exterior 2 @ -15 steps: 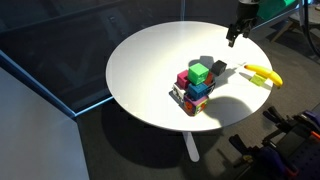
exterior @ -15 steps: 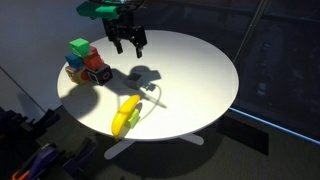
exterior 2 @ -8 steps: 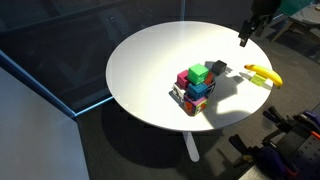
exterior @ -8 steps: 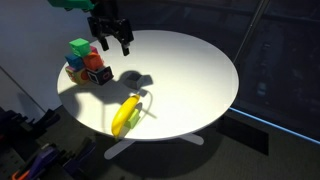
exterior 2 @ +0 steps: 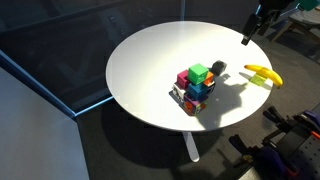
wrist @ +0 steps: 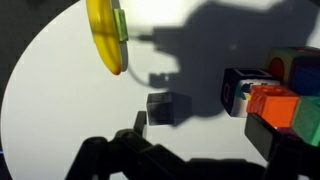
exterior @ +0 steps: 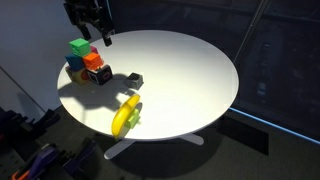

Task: Move the gray block from the stack and put it on the table

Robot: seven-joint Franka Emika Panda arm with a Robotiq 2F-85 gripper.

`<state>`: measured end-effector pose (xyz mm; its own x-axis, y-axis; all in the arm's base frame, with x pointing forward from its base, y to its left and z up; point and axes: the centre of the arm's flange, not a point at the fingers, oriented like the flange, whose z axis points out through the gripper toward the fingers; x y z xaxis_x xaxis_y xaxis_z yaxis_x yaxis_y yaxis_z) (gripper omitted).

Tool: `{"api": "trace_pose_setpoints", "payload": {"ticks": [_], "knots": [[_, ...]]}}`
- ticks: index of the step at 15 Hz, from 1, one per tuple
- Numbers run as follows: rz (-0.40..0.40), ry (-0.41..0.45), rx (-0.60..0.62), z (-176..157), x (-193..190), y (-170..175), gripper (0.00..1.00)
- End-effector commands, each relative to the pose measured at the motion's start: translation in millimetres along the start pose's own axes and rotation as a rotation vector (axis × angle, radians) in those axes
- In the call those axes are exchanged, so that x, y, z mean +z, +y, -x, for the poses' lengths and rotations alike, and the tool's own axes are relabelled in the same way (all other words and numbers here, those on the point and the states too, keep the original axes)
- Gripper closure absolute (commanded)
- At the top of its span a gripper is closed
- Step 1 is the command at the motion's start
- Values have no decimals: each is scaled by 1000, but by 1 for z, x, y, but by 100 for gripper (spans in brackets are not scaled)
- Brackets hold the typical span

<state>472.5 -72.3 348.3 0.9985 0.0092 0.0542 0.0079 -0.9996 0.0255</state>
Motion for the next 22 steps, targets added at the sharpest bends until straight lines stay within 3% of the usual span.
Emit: {"api": "trace_pose_setpoints", "payload": {"ticks": [1,13,22], "knots": [[-42,27,-4,10,-13,-21,0],[-3,-112,10,33,-31,-58,0],[-5,-120,27,29,-31,-57,0]]}}
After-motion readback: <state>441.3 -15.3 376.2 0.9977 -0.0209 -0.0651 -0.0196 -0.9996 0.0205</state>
